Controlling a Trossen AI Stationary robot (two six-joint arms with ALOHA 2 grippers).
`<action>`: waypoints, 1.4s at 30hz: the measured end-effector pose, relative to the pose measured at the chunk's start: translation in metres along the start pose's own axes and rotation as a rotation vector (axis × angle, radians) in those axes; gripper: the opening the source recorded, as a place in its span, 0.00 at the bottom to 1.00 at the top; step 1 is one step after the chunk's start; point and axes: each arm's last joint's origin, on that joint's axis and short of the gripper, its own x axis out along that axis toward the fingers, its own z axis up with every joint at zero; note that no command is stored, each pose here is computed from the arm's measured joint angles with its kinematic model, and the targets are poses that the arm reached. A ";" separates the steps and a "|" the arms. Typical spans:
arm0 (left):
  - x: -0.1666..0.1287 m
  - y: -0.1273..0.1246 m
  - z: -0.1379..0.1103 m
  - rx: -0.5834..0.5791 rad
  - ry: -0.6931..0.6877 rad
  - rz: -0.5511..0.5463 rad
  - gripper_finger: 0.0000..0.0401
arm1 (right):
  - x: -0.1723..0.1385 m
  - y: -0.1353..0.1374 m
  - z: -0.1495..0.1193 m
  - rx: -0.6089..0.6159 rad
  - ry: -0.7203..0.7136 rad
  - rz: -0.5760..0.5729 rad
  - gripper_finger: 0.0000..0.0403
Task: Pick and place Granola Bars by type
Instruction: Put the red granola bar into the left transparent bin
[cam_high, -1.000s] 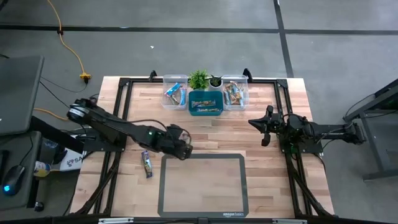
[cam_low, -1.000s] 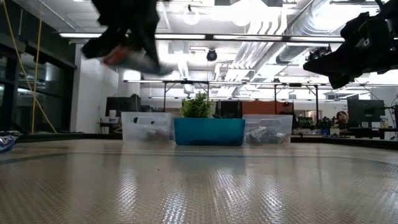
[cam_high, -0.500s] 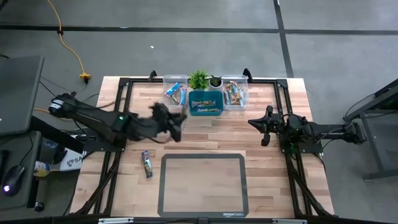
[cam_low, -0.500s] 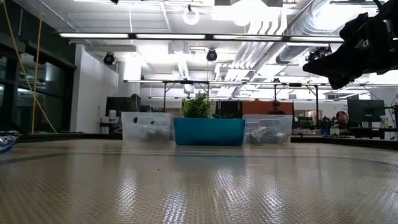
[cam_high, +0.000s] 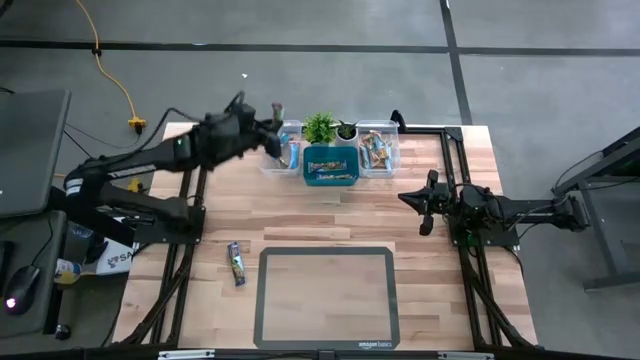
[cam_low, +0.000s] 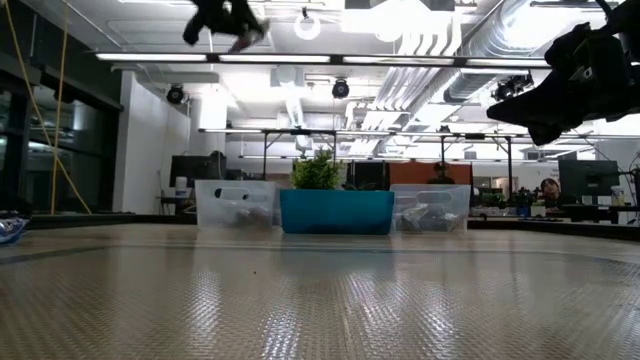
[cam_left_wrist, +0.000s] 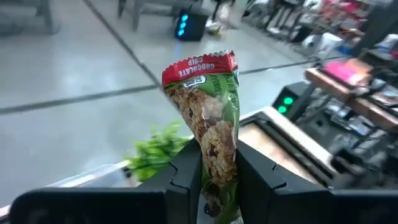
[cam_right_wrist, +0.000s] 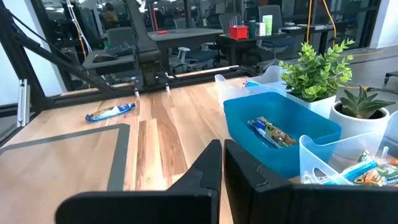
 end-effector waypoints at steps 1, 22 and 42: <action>0.007 0.008 0.002 -0.005 0.016 0.016 0.19 | 0.000 0.000 0.000 0.000 0.002 0.000 0.00; 0.123 0.111 -0.059 -0.175 0.574 0.338 0.19 | 0.000 0.000 0.000 0.000 0.002 0.000 0.00; 0.161 0.124 -0.104 -0.246 0.710 0.445 0.22 | 0.000 0.000 0.000 0.000 0.003 0.000 0.00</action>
